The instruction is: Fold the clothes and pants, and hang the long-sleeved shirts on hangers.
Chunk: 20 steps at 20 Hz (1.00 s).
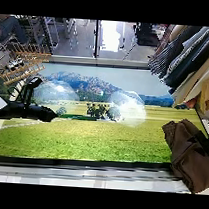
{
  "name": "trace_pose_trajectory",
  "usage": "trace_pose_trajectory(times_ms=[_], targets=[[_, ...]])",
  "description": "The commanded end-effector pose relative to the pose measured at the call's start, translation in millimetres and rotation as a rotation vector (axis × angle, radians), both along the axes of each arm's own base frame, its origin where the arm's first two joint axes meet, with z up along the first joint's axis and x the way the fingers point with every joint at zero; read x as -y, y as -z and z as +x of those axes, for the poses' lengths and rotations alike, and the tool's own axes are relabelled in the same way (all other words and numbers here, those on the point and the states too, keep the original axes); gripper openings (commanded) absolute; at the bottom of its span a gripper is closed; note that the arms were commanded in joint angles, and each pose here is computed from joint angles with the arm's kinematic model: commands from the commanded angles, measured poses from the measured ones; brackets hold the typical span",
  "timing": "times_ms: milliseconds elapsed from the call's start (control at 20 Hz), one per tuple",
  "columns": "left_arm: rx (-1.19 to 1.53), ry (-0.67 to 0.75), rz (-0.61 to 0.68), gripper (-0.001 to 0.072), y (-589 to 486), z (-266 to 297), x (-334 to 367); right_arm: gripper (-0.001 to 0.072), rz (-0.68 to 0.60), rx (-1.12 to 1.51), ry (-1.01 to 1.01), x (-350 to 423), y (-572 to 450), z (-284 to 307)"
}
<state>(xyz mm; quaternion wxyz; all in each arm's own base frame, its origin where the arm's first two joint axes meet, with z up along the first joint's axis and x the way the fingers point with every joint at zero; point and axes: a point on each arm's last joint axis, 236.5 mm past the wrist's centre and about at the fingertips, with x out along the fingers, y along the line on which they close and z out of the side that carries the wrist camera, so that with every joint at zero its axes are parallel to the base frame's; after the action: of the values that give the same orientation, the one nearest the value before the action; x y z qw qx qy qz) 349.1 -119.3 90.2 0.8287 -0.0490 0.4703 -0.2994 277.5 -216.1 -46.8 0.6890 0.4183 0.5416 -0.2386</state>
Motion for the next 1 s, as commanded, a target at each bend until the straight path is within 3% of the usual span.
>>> trace_pose_trajectory(times_ms=[0,150,200,250,300,700,750,800,850,950], targets=[[0.0,-0.001,-0.001,0.0011,-0.1,-0.2,0.0,0.0503,0.001,-0.006,0.0,3.2,15.6,4.0],[-0.001,-0.001,-0.001,0.0011,-0.1,-0.3,0.0,0.0488,0.021,-0.029,-0.021,-0.9,26.2,3.2],[-0.001,-0.001,-0.001,0.0011,-0.1,-0.3,0.0,0.0277,0.014,-0.023,-0.047,-3.3,26.6,6.6],[-0.001,0.0,0.0,0.0011,-0.1,-0.3,-0.1,0.0017,0.003,-0.012,-0.058,-4.7,25.3,12.0],[-0.001,-0.001,-0.001,0.0011,-0.1,-0.3,0.0,0.0016,0.001,0.016,-0.101,-13.0,22.1,21.9],[0.0,0.0,-0.004,0.0011,-0.5,-0.2,0.5,0.0017,0.039,0.169,-0.811,-245.0,-19.7,93.8],[0.0,0.0,-0.004,0.0011,-0.5,-0.2,0.5,0.0091,0.023,0.175,-0.84,-261.6,-20.9,96.8],[-0.001,0.0,-0.004,0.0011,-0.5,-0.3,0.5,0.0304,-0.013,0.172,-0.829,-264.8,-23.3,100.0],[-0.003,0.002,-0.004,0.0011,-0.3,-1.0,0.7,0.0453,-0.037,0.159,-0.798,-260.0,-28.2,100.1],[-0.016,0.011,-0.004,0.001,0.8,-4.5,1.6,0.0485,-0.105,0.143,-0.754,-237.8,-45.9,94.8]])
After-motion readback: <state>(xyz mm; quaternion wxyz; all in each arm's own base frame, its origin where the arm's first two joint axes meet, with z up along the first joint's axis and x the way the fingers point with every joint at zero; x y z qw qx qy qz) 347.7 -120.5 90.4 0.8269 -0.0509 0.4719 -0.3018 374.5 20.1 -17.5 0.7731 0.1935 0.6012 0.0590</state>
